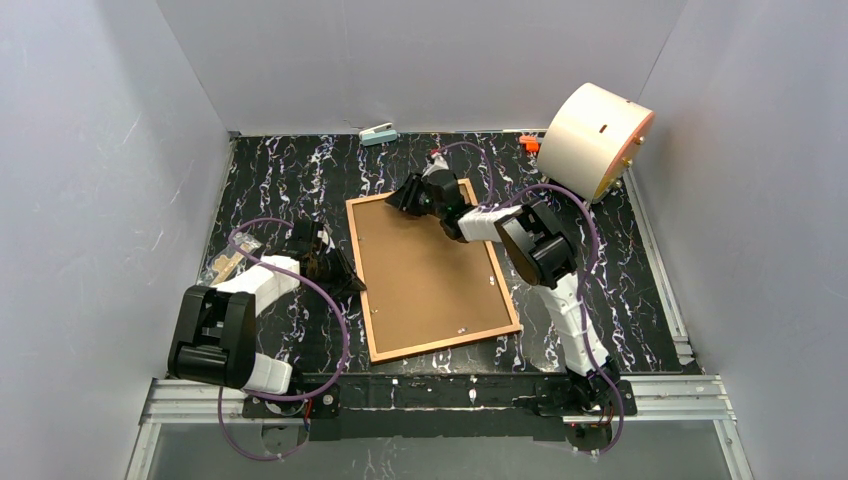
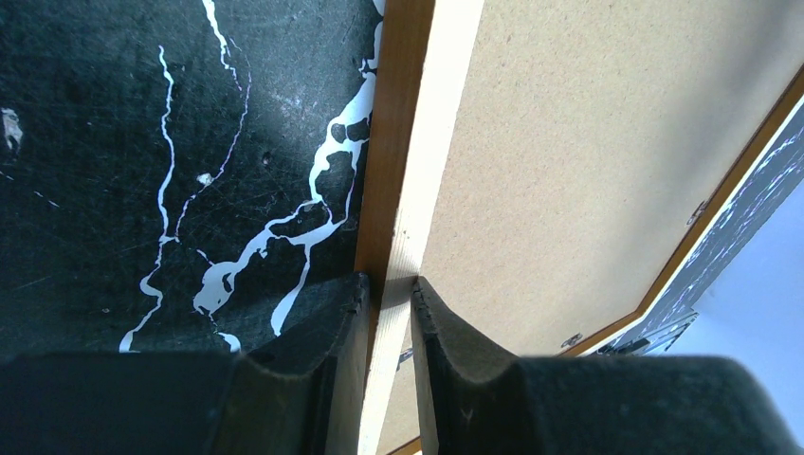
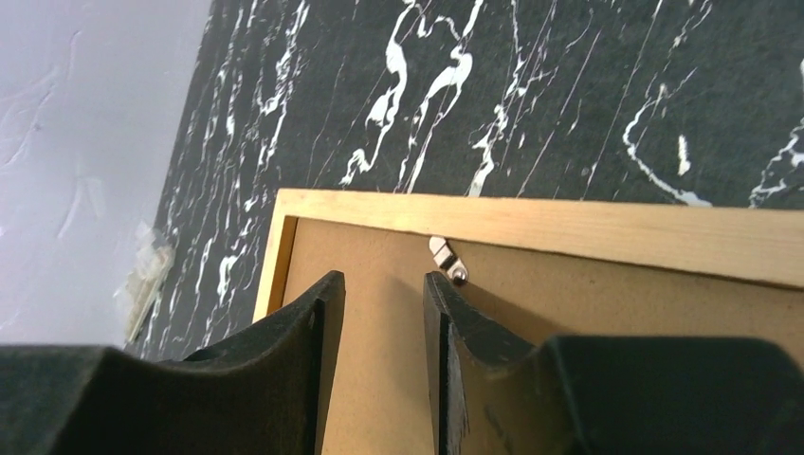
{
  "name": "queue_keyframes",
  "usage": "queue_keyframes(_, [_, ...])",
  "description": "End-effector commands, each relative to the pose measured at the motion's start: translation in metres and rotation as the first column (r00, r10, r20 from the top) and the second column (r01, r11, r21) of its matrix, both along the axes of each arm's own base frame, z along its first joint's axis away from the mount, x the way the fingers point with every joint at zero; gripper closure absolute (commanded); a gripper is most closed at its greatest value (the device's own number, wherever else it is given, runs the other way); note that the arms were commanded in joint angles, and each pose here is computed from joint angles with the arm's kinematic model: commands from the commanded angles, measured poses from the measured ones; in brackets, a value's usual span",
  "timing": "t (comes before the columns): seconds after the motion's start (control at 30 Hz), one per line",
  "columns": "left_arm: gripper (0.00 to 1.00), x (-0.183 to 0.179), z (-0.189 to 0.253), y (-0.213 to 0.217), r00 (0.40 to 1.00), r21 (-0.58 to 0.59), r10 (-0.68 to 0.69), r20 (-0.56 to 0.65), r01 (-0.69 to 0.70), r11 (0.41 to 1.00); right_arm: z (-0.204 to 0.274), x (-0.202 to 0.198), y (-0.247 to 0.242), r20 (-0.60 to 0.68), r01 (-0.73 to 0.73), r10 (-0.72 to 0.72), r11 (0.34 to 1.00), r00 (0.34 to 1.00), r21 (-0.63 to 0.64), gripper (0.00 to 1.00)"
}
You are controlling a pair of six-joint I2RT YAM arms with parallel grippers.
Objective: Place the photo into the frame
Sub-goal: Install the photo frame at the center of the board.
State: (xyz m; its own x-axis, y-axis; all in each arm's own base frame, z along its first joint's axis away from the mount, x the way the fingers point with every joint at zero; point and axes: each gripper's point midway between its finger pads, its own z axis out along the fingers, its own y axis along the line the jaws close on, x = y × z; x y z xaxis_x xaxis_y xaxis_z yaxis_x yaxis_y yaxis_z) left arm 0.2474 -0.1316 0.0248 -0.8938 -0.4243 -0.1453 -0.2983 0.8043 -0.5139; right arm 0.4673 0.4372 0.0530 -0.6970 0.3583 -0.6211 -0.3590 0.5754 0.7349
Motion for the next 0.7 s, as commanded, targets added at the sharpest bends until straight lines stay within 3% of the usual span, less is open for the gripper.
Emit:
queue_keyframes(0.0, [0.8, -0.023, -0.023, 0.017, 0.995, 0.106, 0.009, -0.095, 0.001, 0.994, 0.013, 0.014, 0.002, 0.044, 0.078, -0.073, 0.991, 0.996, -0.111, 0.55])
queue_keyframes(0.47, [0.8, -0.023, -0.026, 0.017, 0.995, 0.104, 0.009, -0.098, 0.002, 0.995, -0.002, 0.025, 0.003, 0.079, 0.184, -0.168, 0.94, 0.983, -0.286, 0.56])
queue_keyframes(0.67, [0.81, -0.024, -0.025, 0.017, 0.995, 0.102, 0.007, -0.099, 0.003, 0.995, 0.001, 0.024, 0.003, 0.088, 0.178, -0.159, 0.942, 0.983, -0.283, 0.56])
